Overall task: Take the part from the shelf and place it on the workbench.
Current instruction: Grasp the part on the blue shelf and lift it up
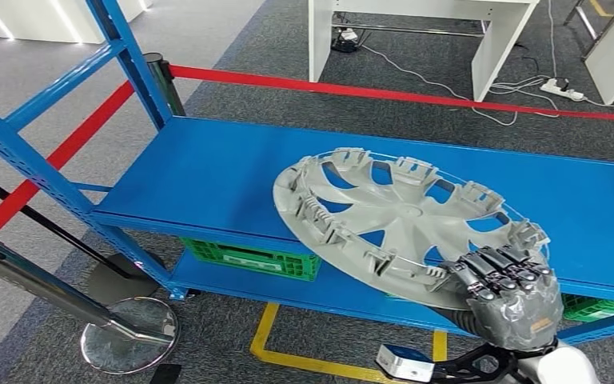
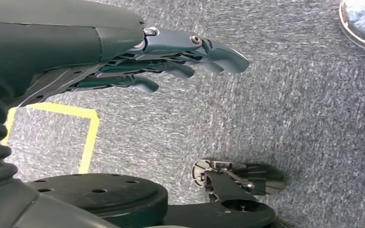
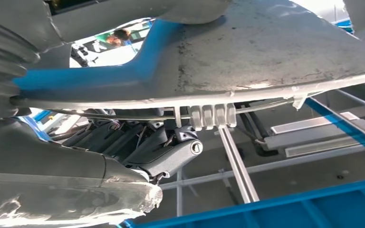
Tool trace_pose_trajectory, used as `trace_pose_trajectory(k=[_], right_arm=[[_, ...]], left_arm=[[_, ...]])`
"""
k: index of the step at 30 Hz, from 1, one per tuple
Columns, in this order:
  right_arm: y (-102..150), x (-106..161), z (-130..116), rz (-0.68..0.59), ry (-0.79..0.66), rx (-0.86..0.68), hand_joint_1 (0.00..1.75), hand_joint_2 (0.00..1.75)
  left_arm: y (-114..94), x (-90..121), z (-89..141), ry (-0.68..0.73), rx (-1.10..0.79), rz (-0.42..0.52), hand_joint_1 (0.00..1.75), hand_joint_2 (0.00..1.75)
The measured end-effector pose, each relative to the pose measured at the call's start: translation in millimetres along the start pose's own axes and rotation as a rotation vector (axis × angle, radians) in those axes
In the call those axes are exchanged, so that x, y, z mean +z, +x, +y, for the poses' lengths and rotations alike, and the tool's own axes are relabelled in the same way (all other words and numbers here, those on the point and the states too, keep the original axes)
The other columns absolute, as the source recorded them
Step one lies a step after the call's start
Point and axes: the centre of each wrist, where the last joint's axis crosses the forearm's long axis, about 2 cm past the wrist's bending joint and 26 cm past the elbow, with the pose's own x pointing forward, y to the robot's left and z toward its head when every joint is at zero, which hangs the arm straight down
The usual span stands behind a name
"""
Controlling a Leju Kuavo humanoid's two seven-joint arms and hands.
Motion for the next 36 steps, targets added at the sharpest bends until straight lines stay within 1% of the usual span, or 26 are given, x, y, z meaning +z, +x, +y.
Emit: trace_pose_trajectory(k=[17, 36], right_arm=[[-2.2, 2.9, -1.1, 0.033, -0.009, 0.001, 1.75, 1.75], [-1.7, 3.1, -1.1, 0.046, -0.013, -0.001, 1.75, 1.75]], left_arm=[[1.2, -0.1, 0.0, 0.009, -0.045, -0.039, 0.0, 1.75], [1.2, -0.1, -0.1, 0.008, -0.044, -0.041, 0.0, 1.75]])
